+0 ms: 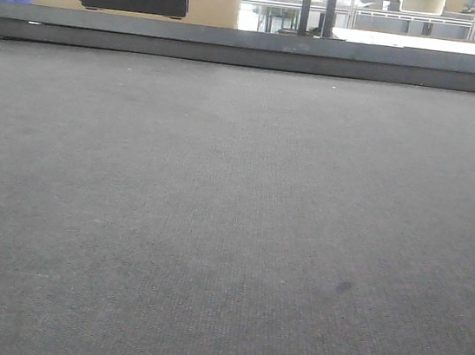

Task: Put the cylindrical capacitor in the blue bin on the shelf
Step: 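Lift the maroon capacitor off the table with the right gripper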

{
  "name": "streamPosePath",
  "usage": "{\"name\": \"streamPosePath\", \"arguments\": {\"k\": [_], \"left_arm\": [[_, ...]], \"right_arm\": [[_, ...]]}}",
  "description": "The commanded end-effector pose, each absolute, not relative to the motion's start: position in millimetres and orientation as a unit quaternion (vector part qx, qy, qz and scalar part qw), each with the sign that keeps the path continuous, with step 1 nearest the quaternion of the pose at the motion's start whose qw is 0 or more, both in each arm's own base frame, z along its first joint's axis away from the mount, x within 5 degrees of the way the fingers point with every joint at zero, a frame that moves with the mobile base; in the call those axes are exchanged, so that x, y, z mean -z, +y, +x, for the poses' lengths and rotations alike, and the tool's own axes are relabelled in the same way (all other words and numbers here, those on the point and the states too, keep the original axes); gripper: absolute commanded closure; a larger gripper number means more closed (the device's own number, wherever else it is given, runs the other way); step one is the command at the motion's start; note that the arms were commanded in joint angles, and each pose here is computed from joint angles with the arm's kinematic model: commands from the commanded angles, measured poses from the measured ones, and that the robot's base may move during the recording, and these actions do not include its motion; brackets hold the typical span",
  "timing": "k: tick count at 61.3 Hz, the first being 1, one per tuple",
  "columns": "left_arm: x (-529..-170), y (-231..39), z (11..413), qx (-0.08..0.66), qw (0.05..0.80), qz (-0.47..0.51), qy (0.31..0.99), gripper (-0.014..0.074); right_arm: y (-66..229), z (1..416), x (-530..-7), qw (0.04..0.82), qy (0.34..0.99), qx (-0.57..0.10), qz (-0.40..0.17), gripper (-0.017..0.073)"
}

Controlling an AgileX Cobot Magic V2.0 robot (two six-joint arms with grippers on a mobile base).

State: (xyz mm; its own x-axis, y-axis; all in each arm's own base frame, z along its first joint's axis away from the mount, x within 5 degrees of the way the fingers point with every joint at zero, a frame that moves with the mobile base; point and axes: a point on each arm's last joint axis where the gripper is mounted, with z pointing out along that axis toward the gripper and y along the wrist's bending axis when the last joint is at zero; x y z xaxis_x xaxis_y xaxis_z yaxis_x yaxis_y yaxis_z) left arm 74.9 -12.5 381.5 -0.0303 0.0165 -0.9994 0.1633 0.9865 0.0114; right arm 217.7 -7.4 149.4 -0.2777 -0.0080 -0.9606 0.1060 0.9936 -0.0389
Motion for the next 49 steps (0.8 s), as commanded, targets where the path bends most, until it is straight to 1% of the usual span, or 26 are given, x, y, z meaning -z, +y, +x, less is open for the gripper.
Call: {"name": "streamPosePath", "arguments": {"k": [1,8,14,23,27,36,46,49], "left_arm": [[-380,-13,75,0.056,0.687,0.064,0.722,-0.0006],[-366,-14,80,0.055,0.672,0.065,0.736,-0.0006],[-348,-14,85,0.054,0.657,0.066,0.749,-0.0006],[-316,-16,92,0.052,0.641,0.066,0.763,-0.0006],[-305,-16,95,0.052,0.643,0.066,0.761,-0.0006],[-277,-17,99,0.065,0.652,0.052,0.753,-0.0006],[-249,-15,100,0.075,0.682,0.031,0.727,-0.0006],[-244,-14,102,0.086,0.689,0.008,0.719,-0.0006]], "right_arm": [[-8,215,-174,0.647,0.760,0.047,0.033,0.0720],[-7,206,-203,0.682,0.730,0.038,0.037,0.0720],[-5,202,-228,0.677,0.735,0.021,0.036,0.0720],[2,192,-287,0.672,0.740,0.009,-0.010,0.0720],[3,188,-311,0.663,0.748,0.012,-0.024,0.0720],[4,178,-366,0.659,0.751,0.008,-0.029,0.0720],[5,172,-401,0.654,0.756,0.006,-0.032,0.0720],[5,171,-406,0.659,0.751,0.006,-0.032,0.0721]]}}
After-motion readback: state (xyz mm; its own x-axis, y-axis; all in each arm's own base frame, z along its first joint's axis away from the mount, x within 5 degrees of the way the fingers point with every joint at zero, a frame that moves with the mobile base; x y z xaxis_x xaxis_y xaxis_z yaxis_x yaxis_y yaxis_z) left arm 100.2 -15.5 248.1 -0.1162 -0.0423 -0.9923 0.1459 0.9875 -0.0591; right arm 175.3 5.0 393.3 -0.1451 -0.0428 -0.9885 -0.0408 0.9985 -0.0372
